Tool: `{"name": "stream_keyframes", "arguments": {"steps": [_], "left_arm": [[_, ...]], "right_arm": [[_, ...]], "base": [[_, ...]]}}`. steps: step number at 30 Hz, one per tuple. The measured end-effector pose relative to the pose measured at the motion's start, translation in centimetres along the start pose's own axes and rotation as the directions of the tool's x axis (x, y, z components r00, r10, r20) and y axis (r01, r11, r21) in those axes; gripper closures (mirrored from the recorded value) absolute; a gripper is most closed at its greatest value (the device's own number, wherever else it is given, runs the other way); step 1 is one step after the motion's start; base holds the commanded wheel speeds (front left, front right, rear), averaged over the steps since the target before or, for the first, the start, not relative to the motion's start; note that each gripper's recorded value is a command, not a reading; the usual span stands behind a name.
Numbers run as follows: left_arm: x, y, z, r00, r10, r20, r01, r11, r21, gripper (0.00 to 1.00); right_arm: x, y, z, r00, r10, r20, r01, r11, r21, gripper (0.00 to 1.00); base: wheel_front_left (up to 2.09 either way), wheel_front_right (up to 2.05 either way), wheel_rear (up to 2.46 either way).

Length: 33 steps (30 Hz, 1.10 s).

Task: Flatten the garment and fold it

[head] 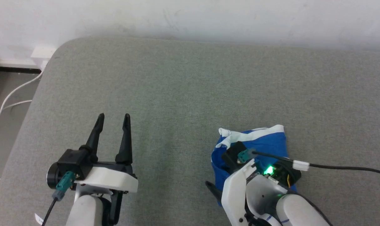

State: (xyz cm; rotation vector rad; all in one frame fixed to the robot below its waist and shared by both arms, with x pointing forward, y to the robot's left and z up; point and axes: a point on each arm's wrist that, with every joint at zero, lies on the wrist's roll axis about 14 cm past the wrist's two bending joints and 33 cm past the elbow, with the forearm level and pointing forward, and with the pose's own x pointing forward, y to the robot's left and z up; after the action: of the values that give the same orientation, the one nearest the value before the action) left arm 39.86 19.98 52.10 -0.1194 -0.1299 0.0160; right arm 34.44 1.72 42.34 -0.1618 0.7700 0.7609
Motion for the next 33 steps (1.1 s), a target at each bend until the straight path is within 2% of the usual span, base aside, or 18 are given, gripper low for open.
{"name": "stream_keyframes", "arguments": {"steps": [4, 7, 9, 12, 15, 16, 18, 20, 23, 28, 30, 33], "left_arm": [[0.2, -0.2, 0.2, 1.000, -0.003, 0.008, 0.003, 1.000, -0.002, 0.00], [0.4, -0.6, 0.5, 1.000, -0.012, 0.017, 0.012, 1.000, -0.005, 0.00], [0.5, -0.8, 0.6, 1.000, -0.019, 0.023, 0.019, 1.000, -0.007, 0.00], [0.8, -1.2, 0.9, 0.999, -0.030, 0.032, 0.030, 0.999, -0.010, 0.00], [1.0, -1.6, 1.0, 0.999, -0.039, 0.038, 0.040, 0.999, -0.013, 0.00], [1.1, -1.7, 1.0, 0.998, -0.042, 0.038, 0.043, 0.999, -0.013, 0.00], [1.2, -1.8, 1.0, 0.998, -0.046, 0.039, 0.046, 0.999, -0.014, 0.00], [1.3, -1.8, 0.9, 0.998, -0.047, 0.038, 0.048, 0.999, -0.014, 0.00], [1.3, -1.8, 0.8, 0.998, -0.047, 0.036, 0.047, 0.999, -0.015, 0.00], [1.1, -1.6, 0.8, 0.999, -0.040, 0.034, 0.041, 0.999, -0.013, 0.00], [1.1, -1.5, 0.9, 0.999, -0.038, 0.036, 0.038, 0.999, -0.012, 0.00], [0.9, -1.3, 1.0, 0.999, -0.033, 0.038, 0.034, 0.999, -0.010, 0.00]], "right_arm": [[-1.3, 0.6, 2.6, 0.990, 0.042, 0.134, -0.052, 0.996, 0.073, 0.00], [-3.5, 0.5, 5.8, 0.948, 0.051, 0.314, -0.107, 0.981, 0.164, 0.00], [-5.7, -1.4, 8.0, 0.890, -0.016, 0.456, -0.096, 0.971, 0.220, 0.00], [-9.2, -5.7, 9.7, 0.764, -0.166, 0.624, -0.076, 0.937, 0.342, 0.00], [-11.3, -10.1, 8.4, 0.670, -0.326, 0.667, -0.054, 0.875, 0.481, 0.00], [-11.5, -11.4, 7.4, 0.660, -0.374, 0.651, -0.033, 0.852, 0.522, 0.00], [-10.9, -13.3, 4.9, 0.676, -0.440, 0.591, 0.015, 0.811, 0.586, 0.00], [-9.9, -14.3, 2.5, 0.708, -0.475, 0.523, 0.052, 0.773, 0.632, 0.00], [-7.9, -14.5, -0.6, 0.768, -0.478, 0.427, 0.088, 0.739, 0.668, 0.00], [-4.9, -12.9, -4.5, 0.872, -0.407, 0.272, 0.135, 0.733, 0.667, 0.00], [-4.1, -12.1, -5.4, 0.900, -0.372, 0.227, 0.135, 0.733, 0.666, 0.00], [-3.1, -10.7, -6.4, 0.939, -0.307, 0.156, 0.143, 0.759, 0.635, 0.00]], "base": [[0.00, 0.00, 0.00], [0.00, 0.00, 0.00], [0.00, 0.00, 0.00], [0.00, 0.00, 0.00], [0.00, 0.00, 0.00], [0.00, 0.00, 0.00], [0.00, 0.00, 0.00], [0.00, 0.00, 0.00], [0.00, 0.00, 0.00], [0.00, 0.00, 0.00], [0.00, 0.00, 0.00], [0.00, 0.00, 0.00]]}}
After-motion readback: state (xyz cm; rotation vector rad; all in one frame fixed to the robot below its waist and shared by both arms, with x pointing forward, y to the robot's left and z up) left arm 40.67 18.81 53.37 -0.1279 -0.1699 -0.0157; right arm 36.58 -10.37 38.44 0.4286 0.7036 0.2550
